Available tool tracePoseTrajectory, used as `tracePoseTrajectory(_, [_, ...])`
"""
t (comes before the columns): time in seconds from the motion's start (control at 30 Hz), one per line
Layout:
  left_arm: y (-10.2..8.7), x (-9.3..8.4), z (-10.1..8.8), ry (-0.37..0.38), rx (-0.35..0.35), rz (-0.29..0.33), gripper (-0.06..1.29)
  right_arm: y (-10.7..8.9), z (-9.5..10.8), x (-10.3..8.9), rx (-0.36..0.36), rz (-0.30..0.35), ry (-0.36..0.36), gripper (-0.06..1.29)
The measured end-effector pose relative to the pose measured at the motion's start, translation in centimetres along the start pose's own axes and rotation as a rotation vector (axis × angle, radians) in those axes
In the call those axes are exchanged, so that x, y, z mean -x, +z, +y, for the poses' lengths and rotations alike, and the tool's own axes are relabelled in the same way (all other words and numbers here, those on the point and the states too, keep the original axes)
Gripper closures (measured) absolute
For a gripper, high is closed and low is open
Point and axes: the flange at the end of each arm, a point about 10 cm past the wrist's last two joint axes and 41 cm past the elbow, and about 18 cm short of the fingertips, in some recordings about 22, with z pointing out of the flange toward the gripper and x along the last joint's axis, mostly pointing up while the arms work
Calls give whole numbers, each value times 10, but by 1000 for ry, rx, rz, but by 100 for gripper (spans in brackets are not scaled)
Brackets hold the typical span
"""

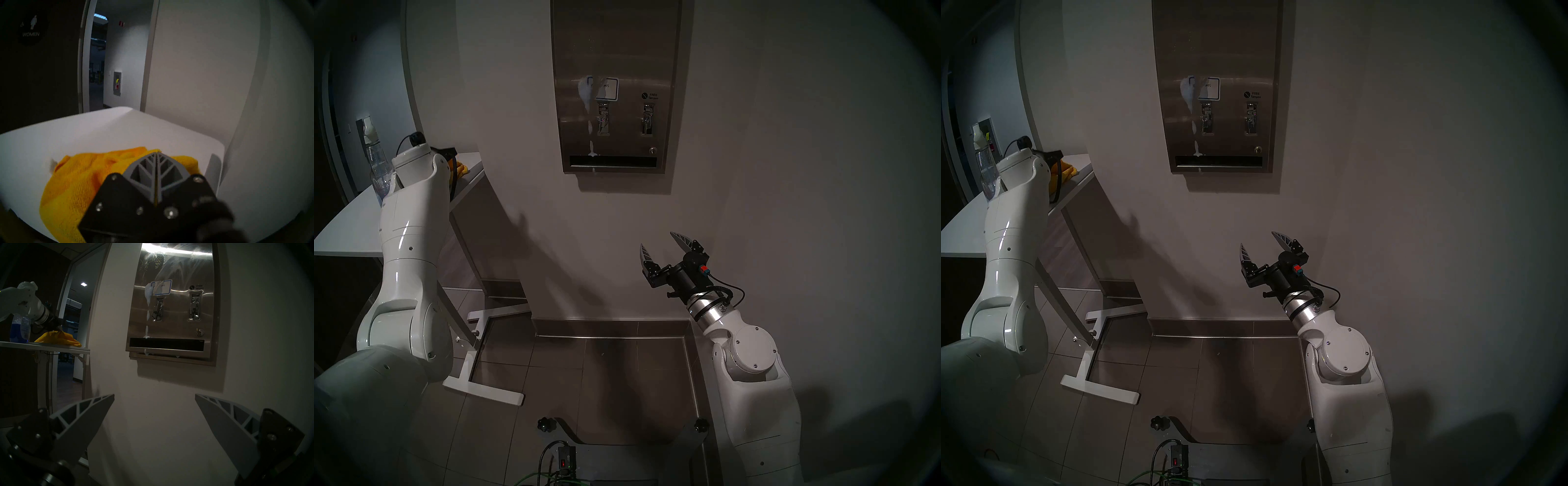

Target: Pick up the cloth and wipe the surface

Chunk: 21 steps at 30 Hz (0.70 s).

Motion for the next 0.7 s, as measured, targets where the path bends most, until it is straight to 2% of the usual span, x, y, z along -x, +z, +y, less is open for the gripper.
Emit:
tracePoseTrajectory(0.2, [-11, -33, 12, 2, 30, 93, 125, 0, 0, 0, 0, 0, 0, -1])
tracePoseTrajectory(0.33, [-25, -61, 22, 7, 57, 177, 125, 0, 0, 0, 0, 0, 0, -1])
tracePoseTrajectory(0.7, [-61, -112, 47, 18, 139, 348, 125, 0, 0, 0, 0, 0, 0, -1])
